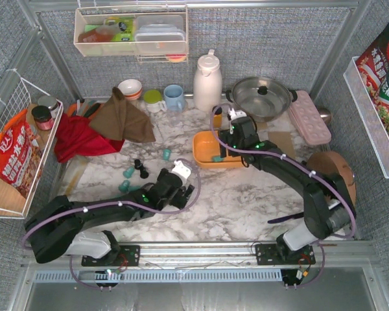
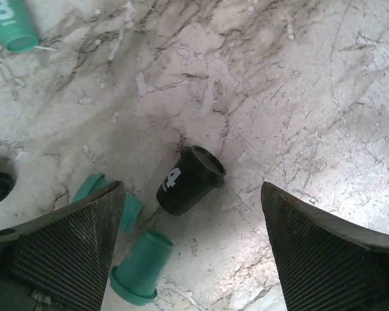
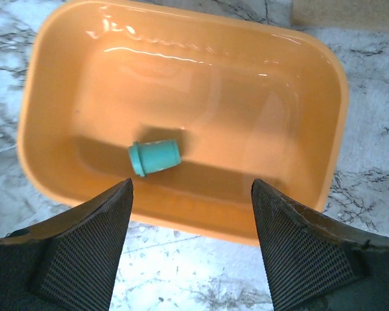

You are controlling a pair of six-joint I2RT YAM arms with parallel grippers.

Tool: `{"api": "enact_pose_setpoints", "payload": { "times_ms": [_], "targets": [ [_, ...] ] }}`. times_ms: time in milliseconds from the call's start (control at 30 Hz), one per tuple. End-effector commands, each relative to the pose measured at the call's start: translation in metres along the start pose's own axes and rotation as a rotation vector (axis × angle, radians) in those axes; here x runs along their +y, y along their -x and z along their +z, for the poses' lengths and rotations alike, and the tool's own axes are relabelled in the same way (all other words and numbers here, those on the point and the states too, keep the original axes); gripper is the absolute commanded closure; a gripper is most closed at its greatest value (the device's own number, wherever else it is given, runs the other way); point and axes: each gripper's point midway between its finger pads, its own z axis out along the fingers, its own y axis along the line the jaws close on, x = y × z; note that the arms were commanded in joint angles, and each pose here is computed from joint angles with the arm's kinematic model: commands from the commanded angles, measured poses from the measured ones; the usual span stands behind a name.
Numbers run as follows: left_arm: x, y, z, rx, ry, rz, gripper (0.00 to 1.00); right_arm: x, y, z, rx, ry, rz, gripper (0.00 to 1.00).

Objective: Mix the coffee capsules in the storage basket

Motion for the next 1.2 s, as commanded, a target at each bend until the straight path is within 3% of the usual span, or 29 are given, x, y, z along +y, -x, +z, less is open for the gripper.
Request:
{"api": "enact_pose_setpoints", "payload": {
  "times_ms": [0,400,733,1033,1167],
  "targets": [
    [-0.010,-0.006,0.005,0.051,-0.083,0.058,0.07,0.011,-0.001,-0.022,0.014,0.070,0.019,0.22],
    [-0.009,-0.030,0.025,0.243,-0.062,0.021,0.17,0.026,0.015,-0.077,-0.048,0.188,0.023,0.23],
    [-0.010,-0.030,0.017,0.282,-0.068,0.005,0.21,0.029,0.016,-0.092,-0.061,0.219,0.031,0.24],
    [-0.011,-0.030,0.016,0.294,-0.074,0.016,0.44,0.032,0.015,-0.095,-0.058,0.238,0.040,0.24],
    [-0.014,-0.029,0.017,0.292,-0.092,0.015,0.49,0.034,0.015,-0.097,-0.058,0.245,0.040,0.24]
  ]
}}
